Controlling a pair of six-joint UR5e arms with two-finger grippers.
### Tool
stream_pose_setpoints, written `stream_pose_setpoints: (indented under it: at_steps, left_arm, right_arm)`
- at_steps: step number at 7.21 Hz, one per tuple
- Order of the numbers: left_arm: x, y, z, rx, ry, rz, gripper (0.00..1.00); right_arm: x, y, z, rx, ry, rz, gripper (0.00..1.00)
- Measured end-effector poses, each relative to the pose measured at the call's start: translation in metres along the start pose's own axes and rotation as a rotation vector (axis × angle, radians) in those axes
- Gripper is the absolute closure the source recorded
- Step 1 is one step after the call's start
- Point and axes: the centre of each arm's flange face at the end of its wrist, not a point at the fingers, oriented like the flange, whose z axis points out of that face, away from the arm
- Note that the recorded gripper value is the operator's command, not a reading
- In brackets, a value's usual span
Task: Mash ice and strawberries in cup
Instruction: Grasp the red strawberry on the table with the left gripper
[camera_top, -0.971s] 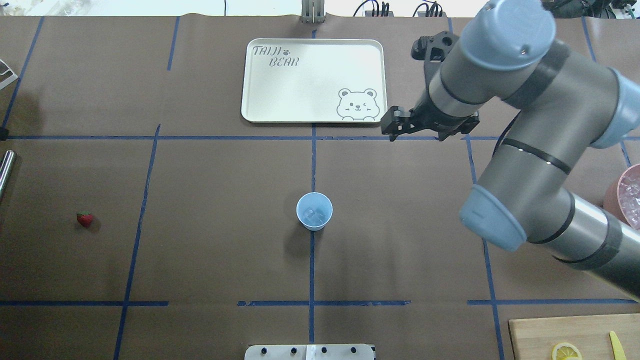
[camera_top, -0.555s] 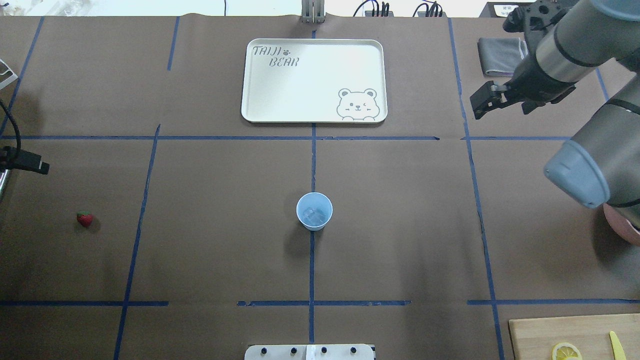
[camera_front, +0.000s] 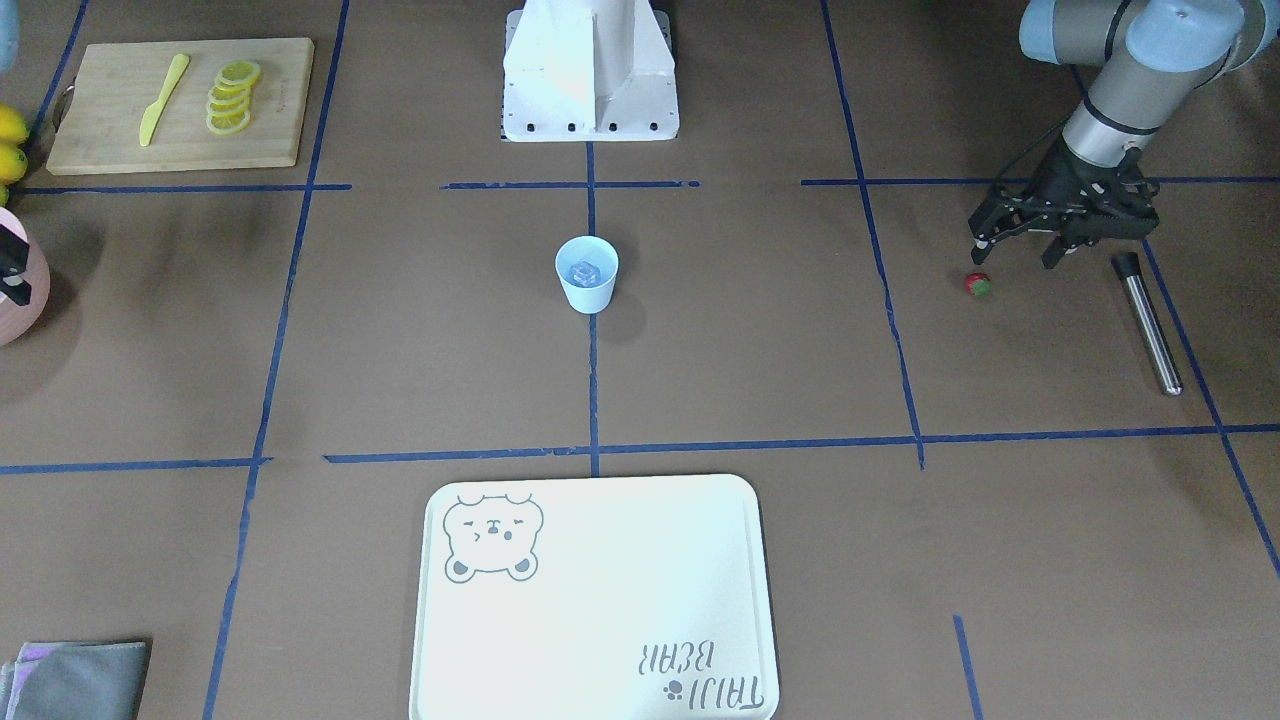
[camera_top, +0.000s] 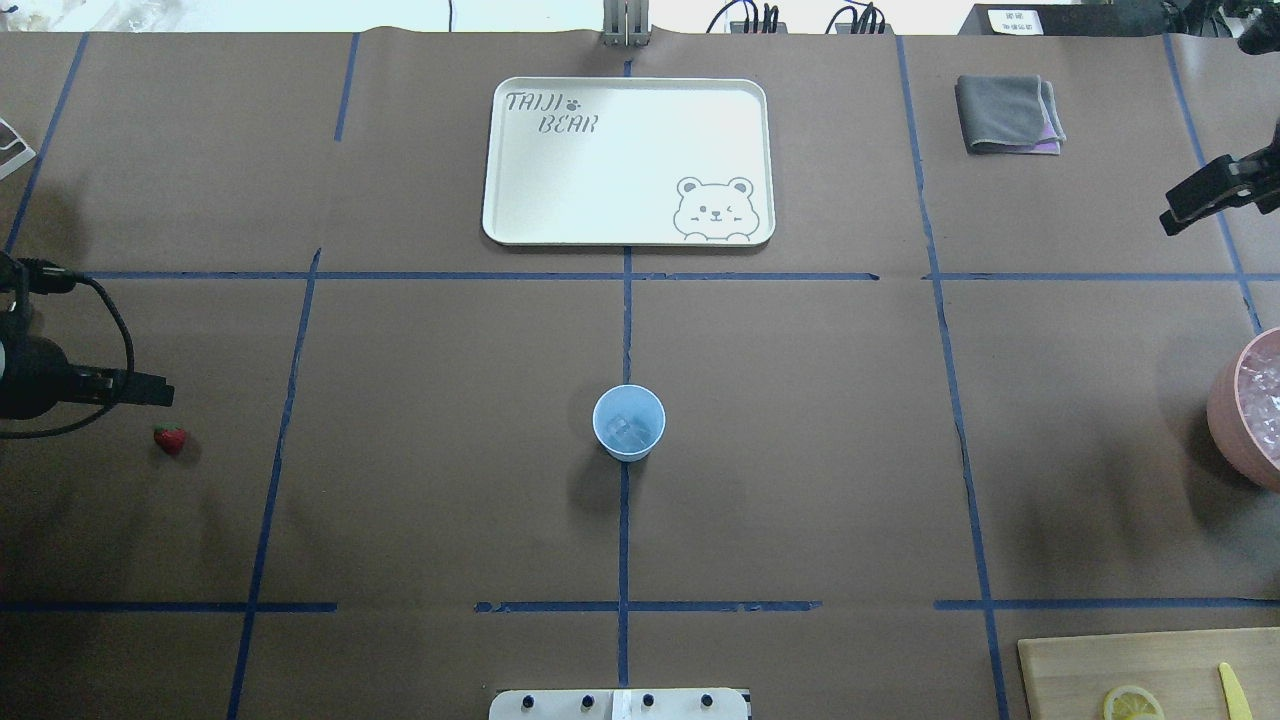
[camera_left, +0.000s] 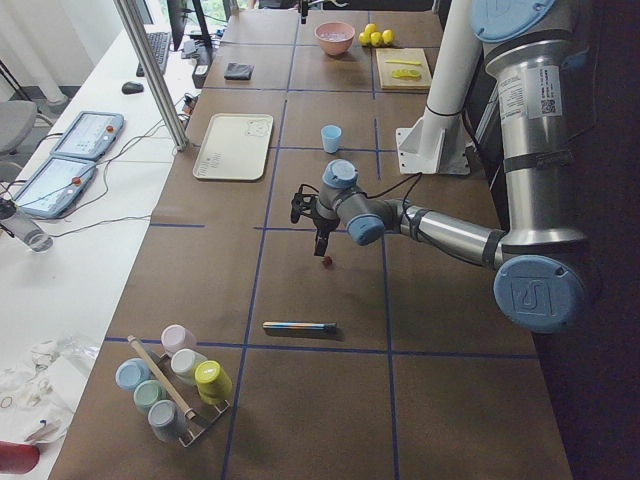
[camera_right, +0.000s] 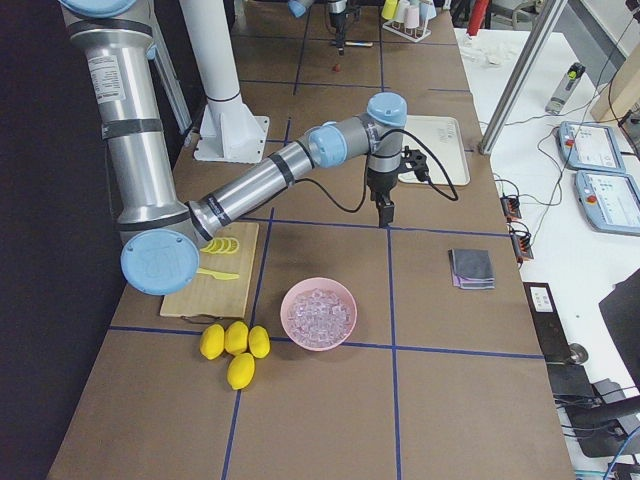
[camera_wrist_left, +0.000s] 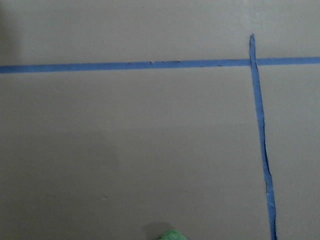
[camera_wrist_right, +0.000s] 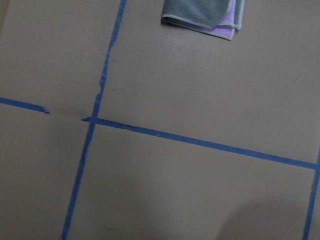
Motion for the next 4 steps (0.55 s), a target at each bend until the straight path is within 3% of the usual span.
stream_pose_setpoints:
  at_steps: [4]
  left_arm:
    - [0.004,0.023,0.051,0.000,-0.032,0.025,0.02]
  right_arm:
    - [0.037,0.015,0.003,-0.016,0.006,-0.016,0.01]
